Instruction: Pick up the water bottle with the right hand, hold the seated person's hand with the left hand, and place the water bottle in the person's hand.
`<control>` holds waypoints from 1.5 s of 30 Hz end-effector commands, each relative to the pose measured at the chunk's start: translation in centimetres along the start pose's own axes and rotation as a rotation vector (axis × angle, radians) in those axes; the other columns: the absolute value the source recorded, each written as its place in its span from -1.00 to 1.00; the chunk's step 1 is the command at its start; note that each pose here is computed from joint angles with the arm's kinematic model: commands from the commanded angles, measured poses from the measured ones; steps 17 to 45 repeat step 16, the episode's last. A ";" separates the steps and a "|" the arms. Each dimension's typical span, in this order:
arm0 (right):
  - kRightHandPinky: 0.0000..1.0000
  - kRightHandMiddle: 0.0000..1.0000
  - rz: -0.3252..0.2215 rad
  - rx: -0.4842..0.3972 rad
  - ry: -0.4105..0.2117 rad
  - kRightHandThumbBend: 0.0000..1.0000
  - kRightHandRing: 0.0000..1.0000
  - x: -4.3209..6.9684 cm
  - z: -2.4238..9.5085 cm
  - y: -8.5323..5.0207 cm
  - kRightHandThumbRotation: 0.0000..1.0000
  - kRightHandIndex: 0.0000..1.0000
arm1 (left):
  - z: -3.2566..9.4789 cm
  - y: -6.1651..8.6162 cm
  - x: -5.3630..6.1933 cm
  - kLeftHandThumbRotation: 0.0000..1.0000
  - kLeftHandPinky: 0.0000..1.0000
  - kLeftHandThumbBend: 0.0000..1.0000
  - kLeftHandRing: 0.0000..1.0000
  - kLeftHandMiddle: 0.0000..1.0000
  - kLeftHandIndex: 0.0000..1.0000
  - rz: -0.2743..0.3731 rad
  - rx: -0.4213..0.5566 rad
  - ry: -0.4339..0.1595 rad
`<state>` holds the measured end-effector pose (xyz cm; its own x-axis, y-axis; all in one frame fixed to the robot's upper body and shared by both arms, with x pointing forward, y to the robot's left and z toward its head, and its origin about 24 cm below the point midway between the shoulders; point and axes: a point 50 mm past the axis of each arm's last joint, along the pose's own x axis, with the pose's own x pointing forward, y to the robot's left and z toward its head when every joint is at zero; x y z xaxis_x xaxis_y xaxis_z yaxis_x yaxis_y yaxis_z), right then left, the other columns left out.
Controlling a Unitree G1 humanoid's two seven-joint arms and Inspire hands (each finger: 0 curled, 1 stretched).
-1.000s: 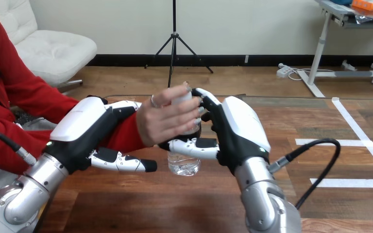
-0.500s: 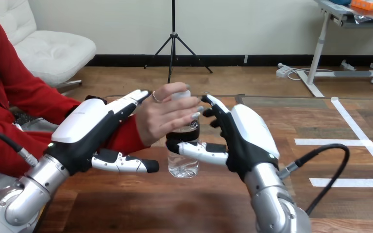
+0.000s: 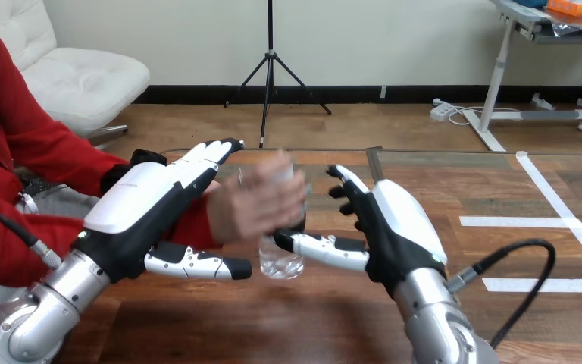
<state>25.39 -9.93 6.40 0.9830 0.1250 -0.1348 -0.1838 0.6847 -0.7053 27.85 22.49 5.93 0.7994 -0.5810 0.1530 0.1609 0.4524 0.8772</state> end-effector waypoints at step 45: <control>0.57 0.78 -0.126 0.097 -0.100 1.00 0.76 -1.4 -0.7 -1.6 0.37 0.88 | 1.1 -0.3 -0.1 0.47 1.00 1.00 1.00 1.00 1.00 0.174 -0.179 -0.107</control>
